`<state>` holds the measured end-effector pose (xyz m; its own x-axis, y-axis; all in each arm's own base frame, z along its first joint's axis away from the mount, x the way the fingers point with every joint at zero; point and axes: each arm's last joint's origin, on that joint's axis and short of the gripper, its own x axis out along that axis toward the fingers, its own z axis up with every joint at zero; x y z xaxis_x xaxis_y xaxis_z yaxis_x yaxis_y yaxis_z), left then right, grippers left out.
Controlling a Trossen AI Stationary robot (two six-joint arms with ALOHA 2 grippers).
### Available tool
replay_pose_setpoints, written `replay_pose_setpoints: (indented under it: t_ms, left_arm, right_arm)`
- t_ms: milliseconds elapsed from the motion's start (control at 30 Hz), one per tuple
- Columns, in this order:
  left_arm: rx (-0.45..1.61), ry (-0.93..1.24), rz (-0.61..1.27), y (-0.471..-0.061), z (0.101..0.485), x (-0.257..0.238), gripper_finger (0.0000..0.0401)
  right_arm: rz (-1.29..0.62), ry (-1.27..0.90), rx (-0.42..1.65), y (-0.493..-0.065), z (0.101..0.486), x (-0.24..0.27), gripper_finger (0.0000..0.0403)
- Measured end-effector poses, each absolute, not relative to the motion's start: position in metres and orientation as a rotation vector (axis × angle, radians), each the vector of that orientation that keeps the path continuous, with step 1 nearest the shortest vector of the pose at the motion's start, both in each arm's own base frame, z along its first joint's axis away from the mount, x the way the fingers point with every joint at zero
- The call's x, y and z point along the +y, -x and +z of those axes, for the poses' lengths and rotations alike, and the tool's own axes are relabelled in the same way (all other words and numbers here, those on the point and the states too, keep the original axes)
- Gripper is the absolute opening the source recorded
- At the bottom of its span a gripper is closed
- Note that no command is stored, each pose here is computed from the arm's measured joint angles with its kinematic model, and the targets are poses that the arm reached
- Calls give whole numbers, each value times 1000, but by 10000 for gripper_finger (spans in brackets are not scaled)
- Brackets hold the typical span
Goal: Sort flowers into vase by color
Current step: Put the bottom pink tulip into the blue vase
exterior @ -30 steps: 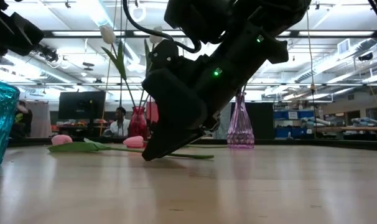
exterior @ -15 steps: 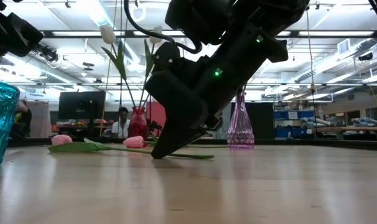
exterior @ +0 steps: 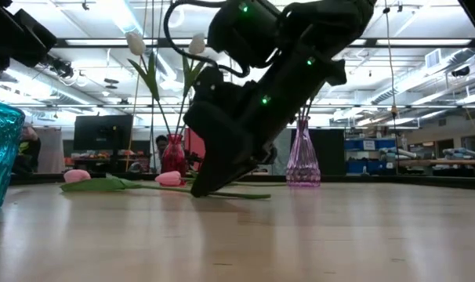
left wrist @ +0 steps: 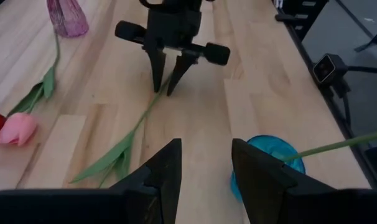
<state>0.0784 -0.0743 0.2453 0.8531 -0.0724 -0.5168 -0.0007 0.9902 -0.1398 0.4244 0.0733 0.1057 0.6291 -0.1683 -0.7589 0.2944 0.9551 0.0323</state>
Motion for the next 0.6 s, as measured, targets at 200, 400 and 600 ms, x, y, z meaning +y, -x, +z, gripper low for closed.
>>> replay_pose_setpoints:
  t_ms: [200, 400, 600]
  left_arm:
    - [547, 144, -35, -78, 245, -74, 147]
    - [559, 195, -40, -78, 245, -75, 147]
    - [568, 198, -52, -78, 245, -75, 147]
  right_arm:
    - [-300, -128, 848, -424, 103, 75, 93]
    - [-304, -108, 868, -422, 102, 76, 15]
    - [-287, -135, 880, -423, 102, 72, 7]
